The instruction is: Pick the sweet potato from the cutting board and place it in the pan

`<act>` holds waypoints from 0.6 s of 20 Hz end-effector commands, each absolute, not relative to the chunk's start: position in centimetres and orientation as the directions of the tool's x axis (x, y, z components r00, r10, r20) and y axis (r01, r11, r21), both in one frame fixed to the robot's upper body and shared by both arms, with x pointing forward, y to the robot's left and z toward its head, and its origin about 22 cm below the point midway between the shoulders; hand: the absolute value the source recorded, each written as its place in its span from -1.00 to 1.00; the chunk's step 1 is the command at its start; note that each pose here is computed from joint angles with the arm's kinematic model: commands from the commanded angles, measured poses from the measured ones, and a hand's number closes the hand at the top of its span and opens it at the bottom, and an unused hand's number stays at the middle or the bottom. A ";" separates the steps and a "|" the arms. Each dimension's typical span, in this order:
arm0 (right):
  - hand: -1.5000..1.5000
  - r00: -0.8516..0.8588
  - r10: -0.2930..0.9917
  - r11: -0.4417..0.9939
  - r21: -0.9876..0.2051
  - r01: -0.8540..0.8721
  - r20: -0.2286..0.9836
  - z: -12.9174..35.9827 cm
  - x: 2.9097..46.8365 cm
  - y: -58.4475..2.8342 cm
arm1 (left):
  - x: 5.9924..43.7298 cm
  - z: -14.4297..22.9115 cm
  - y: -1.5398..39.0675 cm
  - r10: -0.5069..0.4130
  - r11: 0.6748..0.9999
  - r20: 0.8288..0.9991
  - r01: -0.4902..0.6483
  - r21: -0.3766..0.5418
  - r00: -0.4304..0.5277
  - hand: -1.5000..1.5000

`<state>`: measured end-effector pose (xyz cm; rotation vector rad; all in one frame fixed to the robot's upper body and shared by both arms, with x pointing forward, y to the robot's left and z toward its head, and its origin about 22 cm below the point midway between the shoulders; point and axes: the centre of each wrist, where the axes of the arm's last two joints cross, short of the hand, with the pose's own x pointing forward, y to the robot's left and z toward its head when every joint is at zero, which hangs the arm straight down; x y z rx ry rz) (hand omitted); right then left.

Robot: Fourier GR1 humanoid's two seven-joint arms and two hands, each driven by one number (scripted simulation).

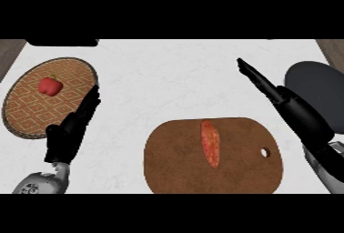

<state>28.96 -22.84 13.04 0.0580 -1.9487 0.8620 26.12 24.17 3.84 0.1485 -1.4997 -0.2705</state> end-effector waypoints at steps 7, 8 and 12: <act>1.00 -0.747 0.599 0.278 -0.950 -0.145 0.289 18.4 32.2 -17.9 | 25.3 1.6 21.1 -0.042 0.981 0.982 0.195 0.006 0.184 0.00; 1.00 -0.734 0.562 0.407 -0.900 -0.156 0.381 13.8 32.0 -15.2 | 25.4 1.6 20.4 0.025 0.974 0.982 0.217 -0.067 0.188 0.00; -1.00 -0.730 0.406 0.620 -0.753 -0.221 0.549 7.8 33.3 -13.8 | 24.2 2.2 22.4 0.054 0.970 0.977 0.219 -0.101 0.207 0.00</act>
